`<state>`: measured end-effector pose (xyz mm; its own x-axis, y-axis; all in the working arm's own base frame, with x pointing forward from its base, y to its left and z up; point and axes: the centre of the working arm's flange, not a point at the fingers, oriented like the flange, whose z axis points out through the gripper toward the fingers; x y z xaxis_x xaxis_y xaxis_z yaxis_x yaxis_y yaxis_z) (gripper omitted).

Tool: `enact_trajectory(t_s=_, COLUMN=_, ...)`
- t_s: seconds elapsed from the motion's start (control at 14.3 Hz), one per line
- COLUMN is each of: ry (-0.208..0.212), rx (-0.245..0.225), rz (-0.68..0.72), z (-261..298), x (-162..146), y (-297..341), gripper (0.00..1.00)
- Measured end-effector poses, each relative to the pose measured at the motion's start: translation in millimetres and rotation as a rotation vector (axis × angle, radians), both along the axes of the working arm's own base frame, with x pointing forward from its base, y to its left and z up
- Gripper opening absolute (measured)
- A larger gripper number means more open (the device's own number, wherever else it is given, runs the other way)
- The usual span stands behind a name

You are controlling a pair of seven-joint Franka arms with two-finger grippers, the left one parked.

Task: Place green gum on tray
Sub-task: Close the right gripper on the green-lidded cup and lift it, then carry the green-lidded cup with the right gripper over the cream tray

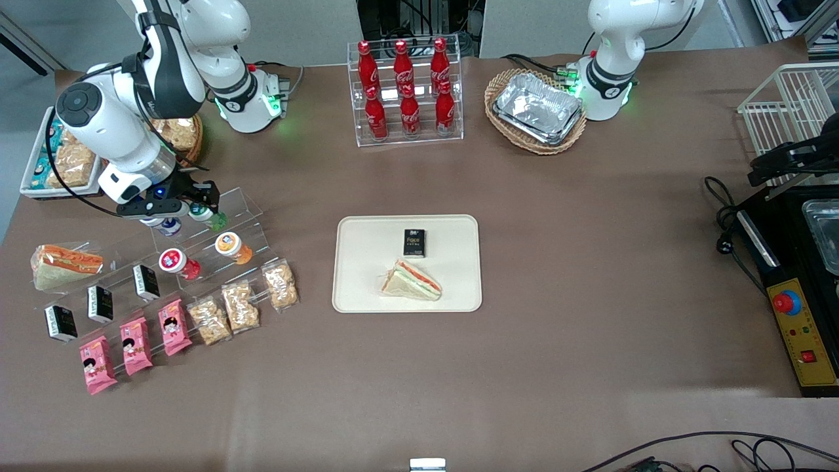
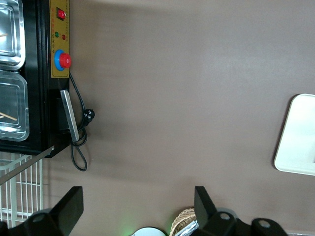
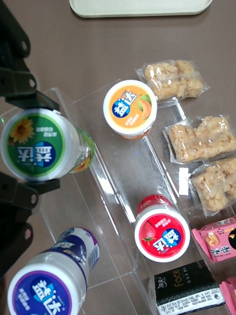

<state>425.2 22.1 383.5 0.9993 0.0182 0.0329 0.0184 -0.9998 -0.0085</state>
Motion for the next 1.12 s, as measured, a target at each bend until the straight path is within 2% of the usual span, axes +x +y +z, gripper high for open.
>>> enact_trajectory(t_s=0.28, ry=-0.001, rx=0.000, rz=0.000, z=9.9, x=2.9, y=0.2, gripper=0.59)
enact_trajectory(t_s=0.49, ry=0.069, rx=-0.003, rz=-0.039, z=59.8, x=8.5, y=3.3, gripper=0.59)
enact_trajectory(t_s=0.63, ry=0.081, rx=-0.010, rz=-0.077, z=102.8, x=12.4, y=16.9, gripper=0.59)
enact_trajectory(t_s=0.91, ry=0.088, rx=0.066, rz=-0.196, z=148.8, x=6.3, y=98.3, gripper=0.59)
enact_trajectory(t_s=1.12, ry=0.081, rx=0.062, rz=-0.263, z=145.1, x=0.0, y=154.7, gripper=0.59)
